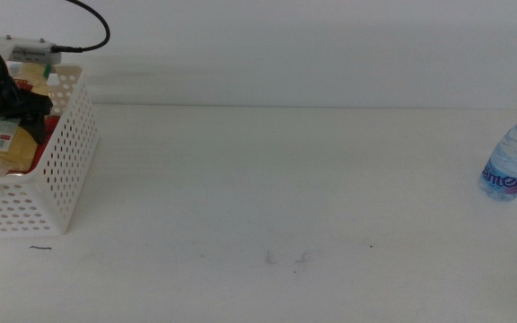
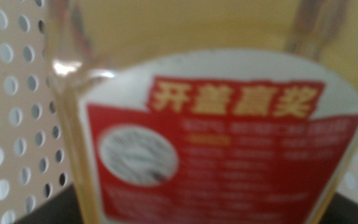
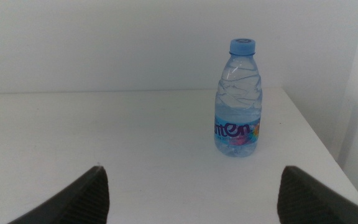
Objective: Use arms to grab the bottles and put them into the dustbin to the left of the table.
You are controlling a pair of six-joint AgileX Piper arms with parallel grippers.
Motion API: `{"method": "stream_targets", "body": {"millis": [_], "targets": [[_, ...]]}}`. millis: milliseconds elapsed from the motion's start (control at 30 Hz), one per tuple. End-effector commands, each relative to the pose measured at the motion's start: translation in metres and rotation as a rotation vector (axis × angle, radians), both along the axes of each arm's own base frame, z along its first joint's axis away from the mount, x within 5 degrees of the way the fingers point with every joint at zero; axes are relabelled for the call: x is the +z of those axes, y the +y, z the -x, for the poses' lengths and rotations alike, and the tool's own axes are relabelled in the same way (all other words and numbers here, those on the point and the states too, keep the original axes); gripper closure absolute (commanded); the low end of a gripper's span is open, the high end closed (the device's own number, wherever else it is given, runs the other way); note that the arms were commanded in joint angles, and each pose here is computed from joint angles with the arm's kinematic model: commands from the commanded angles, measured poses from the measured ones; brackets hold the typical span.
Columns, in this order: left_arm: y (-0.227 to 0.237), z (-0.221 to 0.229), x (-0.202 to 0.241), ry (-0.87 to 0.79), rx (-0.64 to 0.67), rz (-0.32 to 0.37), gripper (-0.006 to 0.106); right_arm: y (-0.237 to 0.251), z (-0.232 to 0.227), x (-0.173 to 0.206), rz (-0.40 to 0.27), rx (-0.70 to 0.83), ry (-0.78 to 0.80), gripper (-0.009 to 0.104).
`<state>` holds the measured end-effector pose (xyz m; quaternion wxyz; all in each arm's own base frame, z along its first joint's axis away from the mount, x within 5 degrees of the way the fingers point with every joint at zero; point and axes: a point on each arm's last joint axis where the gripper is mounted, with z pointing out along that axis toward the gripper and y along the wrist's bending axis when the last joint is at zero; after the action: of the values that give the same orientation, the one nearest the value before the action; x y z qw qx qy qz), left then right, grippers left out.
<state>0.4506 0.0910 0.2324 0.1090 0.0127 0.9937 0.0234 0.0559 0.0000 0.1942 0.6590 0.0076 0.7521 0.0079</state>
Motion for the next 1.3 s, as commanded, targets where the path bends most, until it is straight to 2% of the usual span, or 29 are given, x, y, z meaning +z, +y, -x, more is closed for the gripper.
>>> {"method": "stream_targets", "body": {"millis": [0,100,267,500,600,667,800,900,1000,1100,1267], "targets": [[0.002,0.000,0.002,-0.003,0.019,-0.018,0.006,0.000,0.000,0.000,0.012,-0.005,-0.010,0.014],[-0.001,0.006,0.017,-0.018,0.023,-0.004,0.007,0.000,0.000,0.000,0.012,-0.005,-0.010,0.014],[-0.013,0.029,0.069,-0.124,0.022,0.012,0.007,0.000,0.000,0.000,0.012,-0.005,-0.010,0.014],[-0.058,0.128,0.143,-0.254,0.032,0.031,0.007,0.000,0.000,0.000,0.012,-0.005,-0.010,0.014],[-0.085,0.173,0.168,-0.427,-0.048,0.059,0.007,0.000,0.000,0.000,0.012,-0.005,-0.010,0.014],[-0.106,0.201,0.182,-0.569,-0.143,0.097,0.007,0.000,0.000,0.000,0.012,-0.005,-0.010,0.014],[-0.140,0.272,0.201,-0.833,-0.335,0.250,0.007,0.000,0.000,0.000,0.012,-0.005,-0.010,0.014],[-0.153,0.315,0.205,-0.981,-0.488,0.349,0.007,0.000,0.000,0.000,0.012,-0.005,-0.010,0.014],[-0.157,0.344,0.206,-1.077,-0.575,0.430,0.007,0.000,0.000,0.000,0.012,-0.005,-0.010,0.014],[-0.158,0.355,0.203,-1.099,-0.603,0.458,0.007,0.000,0.000,0.000,0.012,-0.005,-0.010,0.014],[-0.157,0.357,0.203,-1.095,-0.613,0.452,0.007,0.000,0.000,0.000,0.012,-0.005,-0.010,0.014]]}}
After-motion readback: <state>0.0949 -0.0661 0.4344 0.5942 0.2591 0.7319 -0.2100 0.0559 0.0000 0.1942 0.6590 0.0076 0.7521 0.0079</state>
